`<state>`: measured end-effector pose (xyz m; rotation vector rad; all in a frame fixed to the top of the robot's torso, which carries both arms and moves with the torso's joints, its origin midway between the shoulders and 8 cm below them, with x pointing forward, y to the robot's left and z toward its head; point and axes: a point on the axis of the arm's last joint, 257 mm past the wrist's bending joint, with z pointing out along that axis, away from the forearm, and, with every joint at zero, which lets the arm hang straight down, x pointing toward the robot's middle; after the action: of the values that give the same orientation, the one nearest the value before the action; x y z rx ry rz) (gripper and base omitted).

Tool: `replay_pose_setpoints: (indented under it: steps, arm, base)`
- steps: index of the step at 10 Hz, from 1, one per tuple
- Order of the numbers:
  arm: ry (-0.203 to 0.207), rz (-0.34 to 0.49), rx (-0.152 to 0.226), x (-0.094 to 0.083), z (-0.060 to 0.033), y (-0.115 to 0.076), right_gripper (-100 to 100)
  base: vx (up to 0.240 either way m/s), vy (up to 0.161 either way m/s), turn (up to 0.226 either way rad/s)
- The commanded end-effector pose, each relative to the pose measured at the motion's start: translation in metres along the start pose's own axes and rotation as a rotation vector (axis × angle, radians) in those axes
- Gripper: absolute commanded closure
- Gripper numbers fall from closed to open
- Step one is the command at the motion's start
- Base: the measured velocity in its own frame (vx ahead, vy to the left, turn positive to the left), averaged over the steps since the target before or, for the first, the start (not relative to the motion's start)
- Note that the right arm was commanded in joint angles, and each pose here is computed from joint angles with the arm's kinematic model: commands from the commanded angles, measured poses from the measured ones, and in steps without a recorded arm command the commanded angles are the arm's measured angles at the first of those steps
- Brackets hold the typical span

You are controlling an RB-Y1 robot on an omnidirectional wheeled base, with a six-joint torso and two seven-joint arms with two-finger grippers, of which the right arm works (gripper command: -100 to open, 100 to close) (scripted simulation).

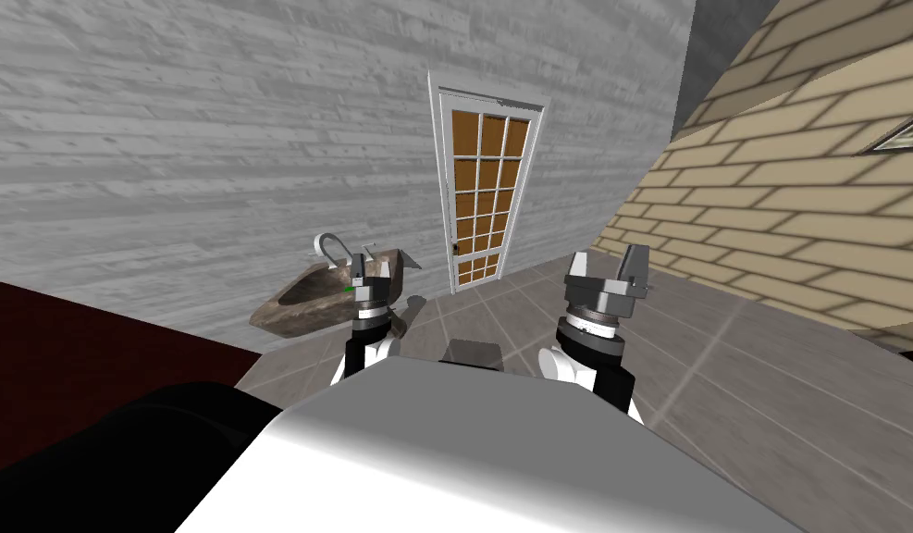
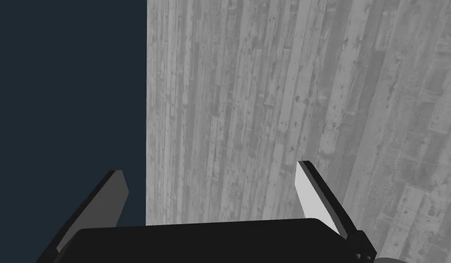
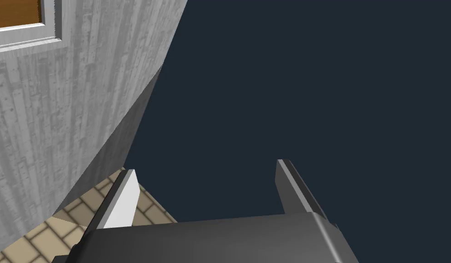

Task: Pull the door open

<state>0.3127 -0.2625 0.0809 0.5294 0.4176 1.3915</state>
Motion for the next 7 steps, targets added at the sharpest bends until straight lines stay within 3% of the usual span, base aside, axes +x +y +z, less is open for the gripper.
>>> replay_pose_setpoints:
  steps: [1,7]
  arm:
    - [0.018,-0.046,0.019,0.001,-0.004,-0.011,-100]
    - [0.082,-0.222,0.086,0.0,-0.0209,-0.055,-100]
  base:
    - [0.059,0.008,0.09]
    - [0.125,0.033,0.084]
